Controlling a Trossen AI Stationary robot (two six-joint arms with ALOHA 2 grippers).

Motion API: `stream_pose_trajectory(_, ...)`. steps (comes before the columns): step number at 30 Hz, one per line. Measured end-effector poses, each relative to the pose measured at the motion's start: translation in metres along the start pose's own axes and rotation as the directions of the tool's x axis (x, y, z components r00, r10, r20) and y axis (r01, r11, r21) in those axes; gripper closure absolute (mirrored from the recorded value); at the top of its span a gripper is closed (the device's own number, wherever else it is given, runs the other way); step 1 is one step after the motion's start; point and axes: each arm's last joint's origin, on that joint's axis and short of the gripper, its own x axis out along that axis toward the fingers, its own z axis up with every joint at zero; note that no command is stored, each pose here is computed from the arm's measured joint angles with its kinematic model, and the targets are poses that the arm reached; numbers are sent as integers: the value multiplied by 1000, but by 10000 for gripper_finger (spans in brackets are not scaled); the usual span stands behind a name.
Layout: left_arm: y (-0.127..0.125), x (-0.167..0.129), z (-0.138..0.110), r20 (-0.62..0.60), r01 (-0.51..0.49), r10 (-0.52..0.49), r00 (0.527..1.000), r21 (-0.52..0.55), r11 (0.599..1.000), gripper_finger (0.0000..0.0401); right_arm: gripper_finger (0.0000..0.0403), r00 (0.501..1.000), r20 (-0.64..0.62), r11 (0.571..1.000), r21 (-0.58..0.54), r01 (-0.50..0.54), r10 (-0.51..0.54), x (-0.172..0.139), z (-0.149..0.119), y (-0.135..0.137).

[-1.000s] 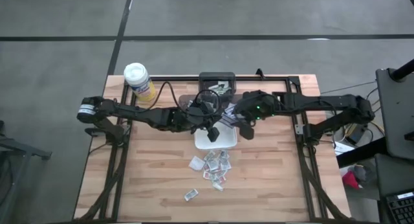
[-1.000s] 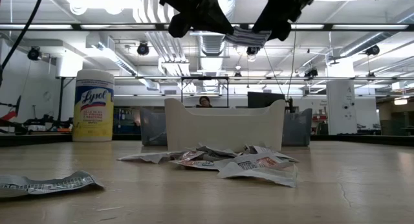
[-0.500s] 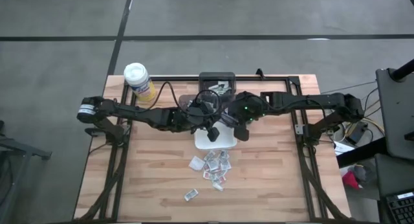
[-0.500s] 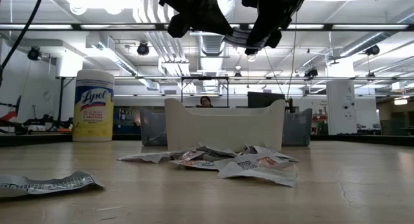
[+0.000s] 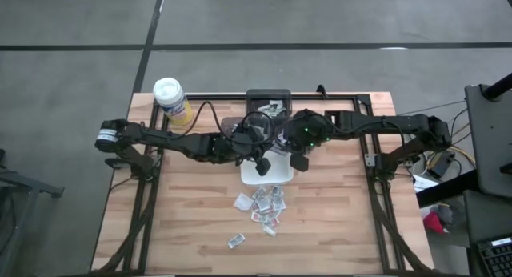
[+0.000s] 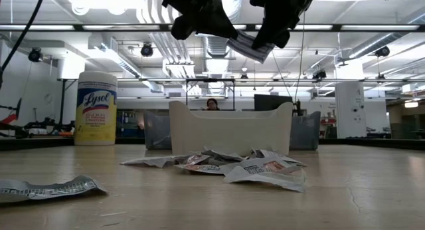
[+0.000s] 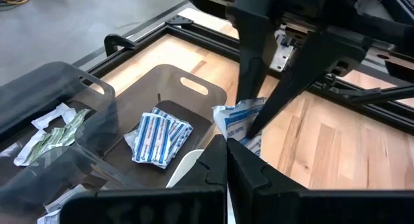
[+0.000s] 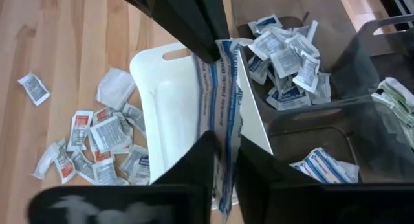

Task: Pick & Place First Aid Supplies
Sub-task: Put the blue bandage into the right black bin

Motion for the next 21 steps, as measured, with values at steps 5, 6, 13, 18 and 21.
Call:
stream_pose_trajectory(5, 0, 0, 0, 0, 0, 0, 1000, -3, 1000, 401, 393, 1000, 0, 1000, -6, 0, 0, 0, 0, 0)
stream_pose_trajectory(6, 0, 0, 0, 0, 0, 0, 1000, -6, 1000, 401, 394, 1000, 0, 1000, -7, 0, 0, 0, 0, 0)
stream_pose_trajectory(13, 0, 0, 0, -2, 8, -8, 1000, -9, 1000, 401, 395, 1000, -15, 1000, -7, 1, -1, -1, -2, 0)
stream_pose_trajectory(18, 0, 0, 0, -4, 7, -7, 1000, -14, 1000, 394, 395, 1000, -30, 1000, -6, 3, -3, -1, -3, 0)
stream_pose_trajectory(21, 0, 0, 0, -2, 9, -9, 1000, -26, 1000, 363, 395, 999, -33, 1000, -5, 3, -4, -1, -3, 0)
